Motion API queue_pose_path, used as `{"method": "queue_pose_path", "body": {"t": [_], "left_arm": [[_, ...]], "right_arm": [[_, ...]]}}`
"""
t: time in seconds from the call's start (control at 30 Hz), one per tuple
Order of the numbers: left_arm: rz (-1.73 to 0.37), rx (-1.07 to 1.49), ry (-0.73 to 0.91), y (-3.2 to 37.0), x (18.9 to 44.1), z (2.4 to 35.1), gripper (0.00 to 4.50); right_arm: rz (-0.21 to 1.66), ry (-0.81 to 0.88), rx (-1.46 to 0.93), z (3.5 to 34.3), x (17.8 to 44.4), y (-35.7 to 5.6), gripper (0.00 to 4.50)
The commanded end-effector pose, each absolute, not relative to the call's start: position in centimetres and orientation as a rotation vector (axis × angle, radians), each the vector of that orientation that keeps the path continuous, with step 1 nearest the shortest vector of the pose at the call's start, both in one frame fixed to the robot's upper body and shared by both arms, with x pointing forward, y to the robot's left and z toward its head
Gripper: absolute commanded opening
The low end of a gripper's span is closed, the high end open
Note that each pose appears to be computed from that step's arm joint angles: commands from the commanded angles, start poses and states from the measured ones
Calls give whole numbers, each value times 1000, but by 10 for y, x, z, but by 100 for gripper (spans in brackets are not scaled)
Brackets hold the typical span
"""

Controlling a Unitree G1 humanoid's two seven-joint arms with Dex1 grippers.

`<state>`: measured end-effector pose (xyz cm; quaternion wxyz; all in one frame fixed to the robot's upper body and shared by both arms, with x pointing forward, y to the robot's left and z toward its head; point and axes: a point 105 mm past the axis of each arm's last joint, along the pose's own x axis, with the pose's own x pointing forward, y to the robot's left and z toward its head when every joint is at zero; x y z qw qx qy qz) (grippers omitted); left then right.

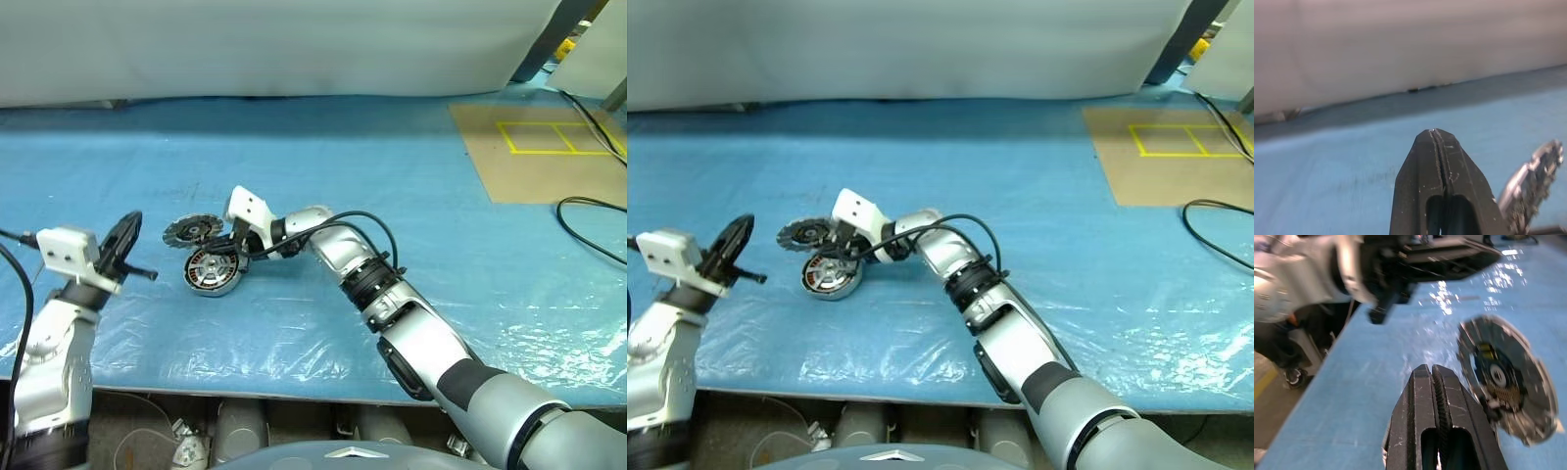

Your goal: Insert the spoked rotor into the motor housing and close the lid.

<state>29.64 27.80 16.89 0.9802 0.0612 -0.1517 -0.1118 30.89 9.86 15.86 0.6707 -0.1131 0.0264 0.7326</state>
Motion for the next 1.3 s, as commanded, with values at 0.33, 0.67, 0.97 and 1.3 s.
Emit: {"method": "queue_pose_path", "body": {"t": [0.33,0.67,0.97,1.3], "left_arm": [[-811,40,-122,227,350,187,0],[-897,113,180,221,347,135,0],[-923,115,287,209,314,99,0],[-804,169,96,217,313,118,0]], "right_arm": [[1572,172,-155,170,302,21,5],[1436,171,-121,173,310,-2,5],[1392,137,-120,181,323,0,5],[1382,23,-33,194,327,43,5]]}}
